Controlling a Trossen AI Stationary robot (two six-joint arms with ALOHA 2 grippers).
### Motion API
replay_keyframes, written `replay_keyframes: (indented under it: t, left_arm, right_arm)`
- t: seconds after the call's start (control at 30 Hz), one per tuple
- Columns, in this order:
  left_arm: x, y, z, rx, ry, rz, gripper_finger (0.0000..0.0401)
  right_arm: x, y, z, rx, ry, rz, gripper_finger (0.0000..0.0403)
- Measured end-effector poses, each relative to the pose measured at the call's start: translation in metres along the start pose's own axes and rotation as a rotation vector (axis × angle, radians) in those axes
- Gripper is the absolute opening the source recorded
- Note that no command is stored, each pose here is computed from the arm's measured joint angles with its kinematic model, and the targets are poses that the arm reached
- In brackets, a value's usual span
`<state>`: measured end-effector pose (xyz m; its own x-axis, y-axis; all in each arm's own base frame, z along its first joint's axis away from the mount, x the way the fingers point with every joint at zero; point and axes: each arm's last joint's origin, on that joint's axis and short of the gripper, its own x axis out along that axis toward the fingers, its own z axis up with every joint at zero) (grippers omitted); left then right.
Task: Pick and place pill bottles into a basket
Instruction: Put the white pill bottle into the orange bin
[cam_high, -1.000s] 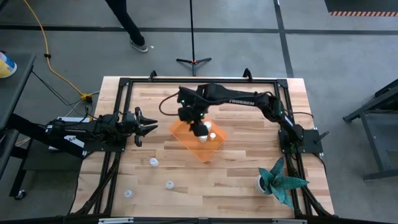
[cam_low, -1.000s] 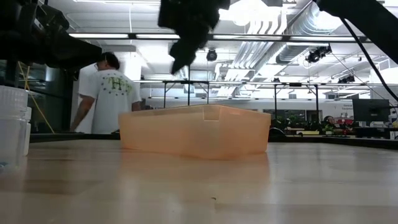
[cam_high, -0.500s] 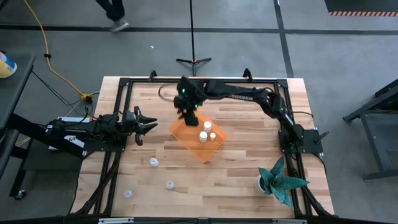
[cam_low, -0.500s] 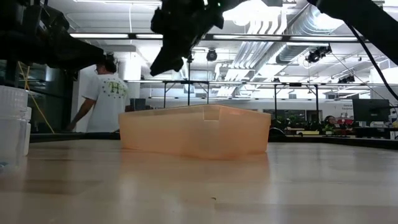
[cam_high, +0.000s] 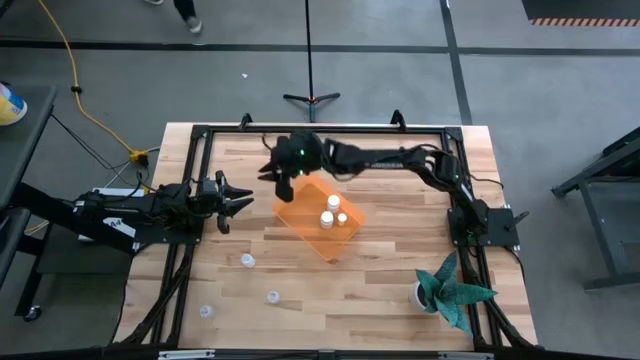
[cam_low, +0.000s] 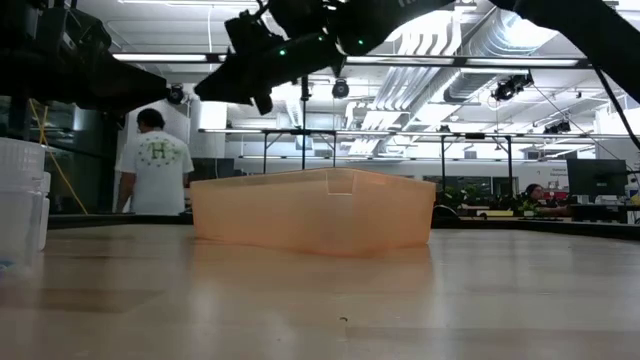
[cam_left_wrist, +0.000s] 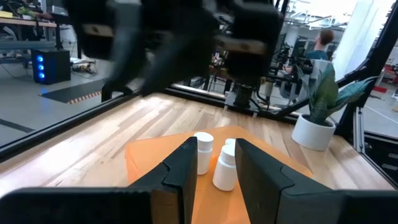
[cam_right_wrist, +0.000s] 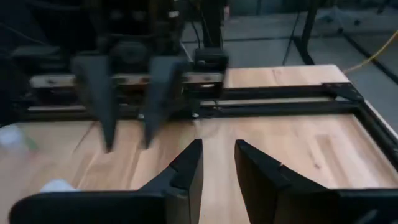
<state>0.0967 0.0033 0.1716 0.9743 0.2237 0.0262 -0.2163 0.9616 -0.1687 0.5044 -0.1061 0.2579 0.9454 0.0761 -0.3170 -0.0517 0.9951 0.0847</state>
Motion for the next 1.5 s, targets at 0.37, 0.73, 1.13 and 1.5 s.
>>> replay_keyframes:
  t: [0.37, 0.73, 1.13, 1.5]
  left_arm:
    - [0.000, 0.000, 0.000, -0.002, 0.000, -0.001, 0.0143]
    - [0.000, 0.000, 0.000, 0.000, 0.000, -0.001, 0.0143]
    - [0.000, 0.000, 0.000, 0.023, 0.000, 0.000, 0.0143]
    - [0.000, 0.000, 0.000, 0.136, 0.004, -0.019, 0.0143]
  right_arm:
    - [-0.089, 0.030, -0.049, -0.006, -0.147, -0.135, 0.0065]
    - [-0.254, 0.086, -0.111, -0.024, -0.339, -0.306, 0.0063]
    - [-0.328, 0.107, -0.181, 0.056, -0.415, -0.384, 0.0062]
    - [-0.331, 0.108, -0.209, 0.015, -0.393, -0.312, 0.0062]
